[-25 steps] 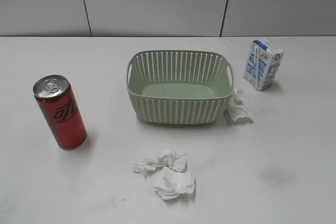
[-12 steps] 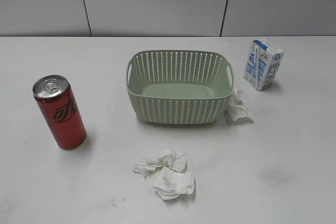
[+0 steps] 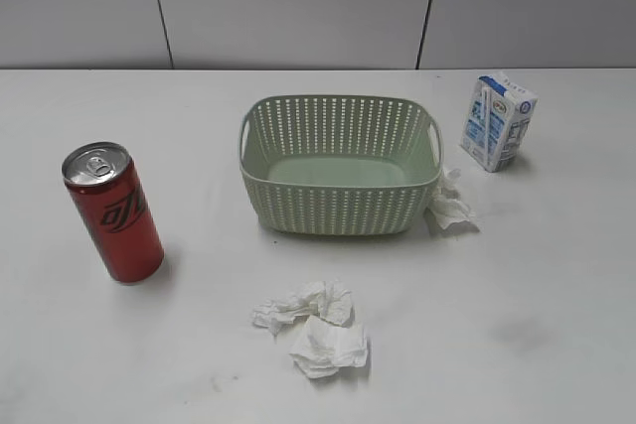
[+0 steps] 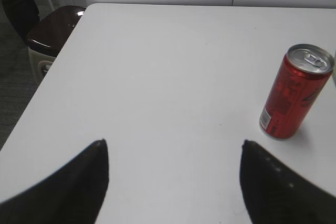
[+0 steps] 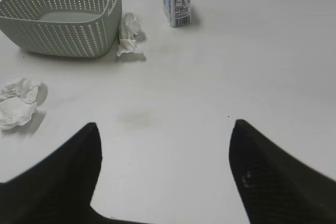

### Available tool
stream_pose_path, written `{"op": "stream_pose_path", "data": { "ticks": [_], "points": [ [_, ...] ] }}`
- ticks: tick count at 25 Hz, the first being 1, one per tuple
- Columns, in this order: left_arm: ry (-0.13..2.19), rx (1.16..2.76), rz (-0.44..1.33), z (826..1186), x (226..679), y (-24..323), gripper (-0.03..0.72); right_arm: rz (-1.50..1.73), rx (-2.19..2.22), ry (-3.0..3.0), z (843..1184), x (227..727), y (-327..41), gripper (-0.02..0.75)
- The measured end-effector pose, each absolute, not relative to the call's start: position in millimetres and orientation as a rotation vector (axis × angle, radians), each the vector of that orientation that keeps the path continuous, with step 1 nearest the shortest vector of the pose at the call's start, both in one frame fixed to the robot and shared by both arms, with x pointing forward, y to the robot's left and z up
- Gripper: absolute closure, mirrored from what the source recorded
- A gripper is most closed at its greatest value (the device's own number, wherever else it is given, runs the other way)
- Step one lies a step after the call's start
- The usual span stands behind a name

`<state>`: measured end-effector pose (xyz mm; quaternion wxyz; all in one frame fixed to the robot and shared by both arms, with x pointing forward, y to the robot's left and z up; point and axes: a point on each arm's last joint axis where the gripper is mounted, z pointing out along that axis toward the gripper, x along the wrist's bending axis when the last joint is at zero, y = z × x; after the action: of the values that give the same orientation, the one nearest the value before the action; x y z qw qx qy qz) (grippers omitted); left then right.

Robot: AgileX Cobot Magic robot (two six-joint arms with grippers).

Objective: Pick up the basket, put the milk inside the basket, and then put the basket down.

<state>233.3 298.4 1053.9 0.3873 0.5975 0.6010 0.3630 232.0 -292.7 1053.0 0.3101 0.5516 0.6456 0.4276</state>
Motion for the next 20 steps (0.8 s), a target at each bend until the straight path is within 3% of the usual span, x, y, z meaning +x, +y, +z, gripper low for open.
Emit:
{"op": "stream_pose_path", "data": {
  "ticks": [11,20],
  "points": [
    [1.496,1.543,0.969,1073,242,299,0.096,1.129,1.457,1.705,1053,232,-293,0.165],
    [1.567,1.629,0.841,1096,291,297,0.096,1.129,1.457,1.705,1053,232,-293,0.166]
  ]
}}
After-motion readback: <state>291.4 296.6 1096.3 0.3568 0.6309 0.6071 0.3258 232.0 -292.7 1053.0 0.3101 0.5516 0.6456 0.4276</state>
